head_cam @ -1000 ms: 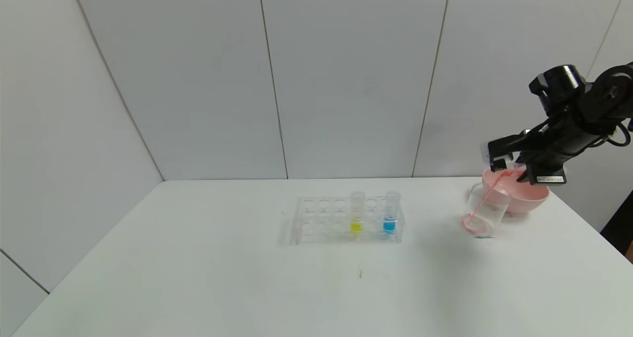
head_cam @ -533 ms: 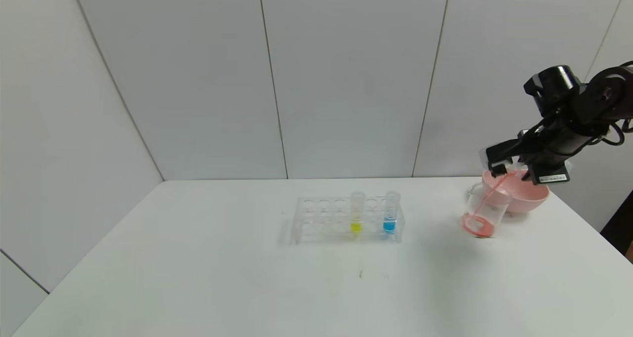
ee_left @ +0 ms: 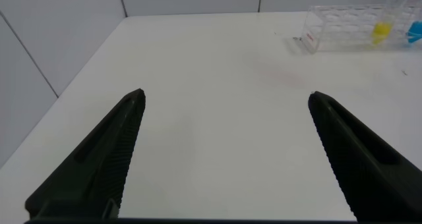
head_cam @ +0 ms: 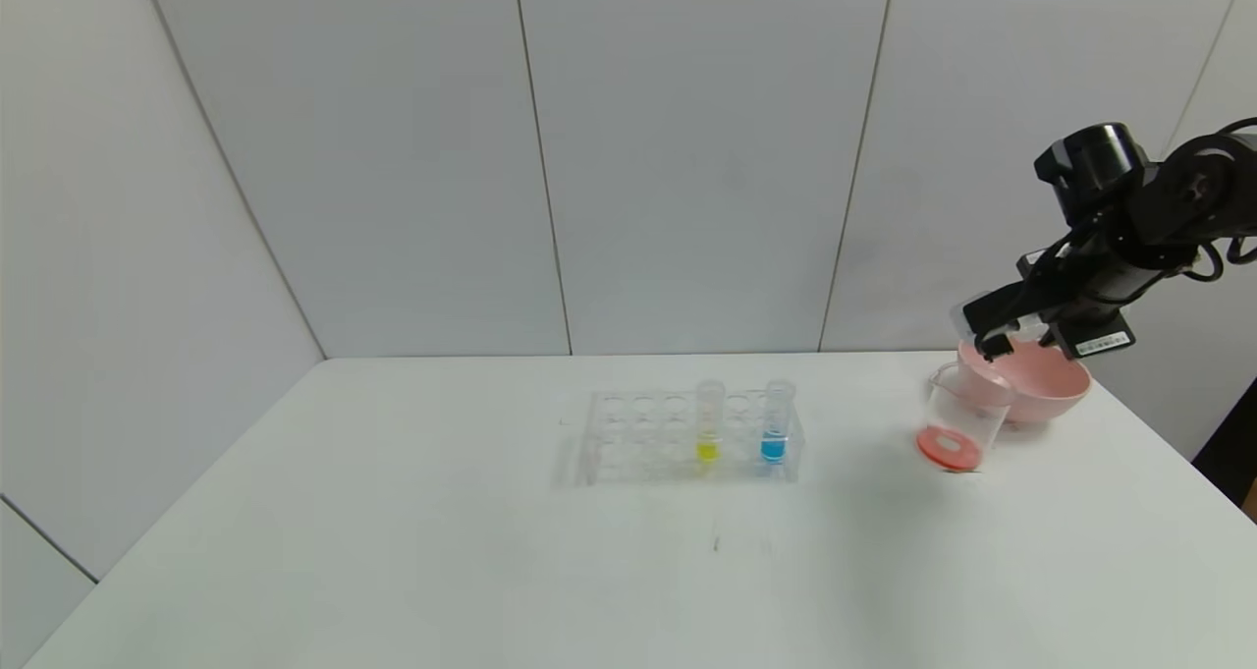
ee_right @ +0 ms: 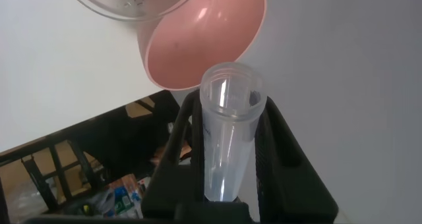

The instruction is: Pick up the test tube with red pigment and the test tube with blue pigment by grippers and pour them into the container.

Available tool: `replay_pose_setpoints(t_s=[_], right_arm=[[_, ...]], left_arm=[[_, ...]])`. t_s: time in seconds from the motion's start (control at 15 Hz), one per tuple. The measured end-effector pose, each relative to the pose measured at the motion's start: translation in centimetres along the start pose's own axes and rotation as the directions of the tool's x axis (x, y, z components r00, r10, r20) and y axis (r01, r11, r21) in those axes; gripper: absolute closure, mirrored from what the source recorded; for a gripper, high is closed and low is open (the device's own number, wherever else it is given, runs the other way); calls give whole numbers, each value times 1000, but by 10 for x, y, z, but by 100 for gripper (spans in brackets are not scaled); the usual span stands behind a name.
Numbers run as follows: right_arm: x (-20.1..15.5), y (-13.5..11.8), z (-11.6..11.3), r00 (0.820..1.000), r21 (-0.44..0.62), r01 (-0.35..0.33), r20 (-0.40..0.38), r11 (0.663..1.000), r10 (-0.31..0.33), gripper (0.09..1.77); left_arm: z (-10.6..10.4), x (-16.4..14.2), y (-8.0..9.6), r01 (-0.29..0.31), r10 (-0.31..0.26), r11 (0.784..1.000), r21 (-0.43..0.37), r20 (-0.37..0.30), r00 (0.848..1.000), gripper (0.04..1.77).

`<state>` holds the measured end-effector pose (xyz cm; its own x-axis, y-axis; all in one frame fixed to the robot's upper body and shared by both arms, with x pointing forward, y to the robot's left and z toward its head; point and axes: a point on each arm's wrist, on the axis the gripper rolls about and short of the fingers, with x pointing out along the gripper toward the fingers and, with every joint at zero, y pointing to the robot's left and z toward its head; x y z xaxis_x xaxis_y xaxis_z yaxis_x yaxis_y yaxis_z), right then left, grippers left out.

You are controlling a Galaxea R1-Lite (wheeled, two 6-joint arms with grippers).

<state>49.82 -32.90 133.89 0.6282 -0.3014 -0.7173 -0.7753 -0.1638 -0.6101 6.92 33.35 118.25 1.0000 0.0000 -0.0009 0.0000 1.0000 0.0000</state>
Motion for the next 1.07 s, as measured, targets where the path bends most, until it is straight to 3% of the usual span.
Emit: replay_pose_setpoints(t_s=[1.07], right_arm=[[-18,-3,8,999,50,30,20,998,-31,136]], left_arm=[[0,0,0,0,0,1000,0,0,1000,5]])
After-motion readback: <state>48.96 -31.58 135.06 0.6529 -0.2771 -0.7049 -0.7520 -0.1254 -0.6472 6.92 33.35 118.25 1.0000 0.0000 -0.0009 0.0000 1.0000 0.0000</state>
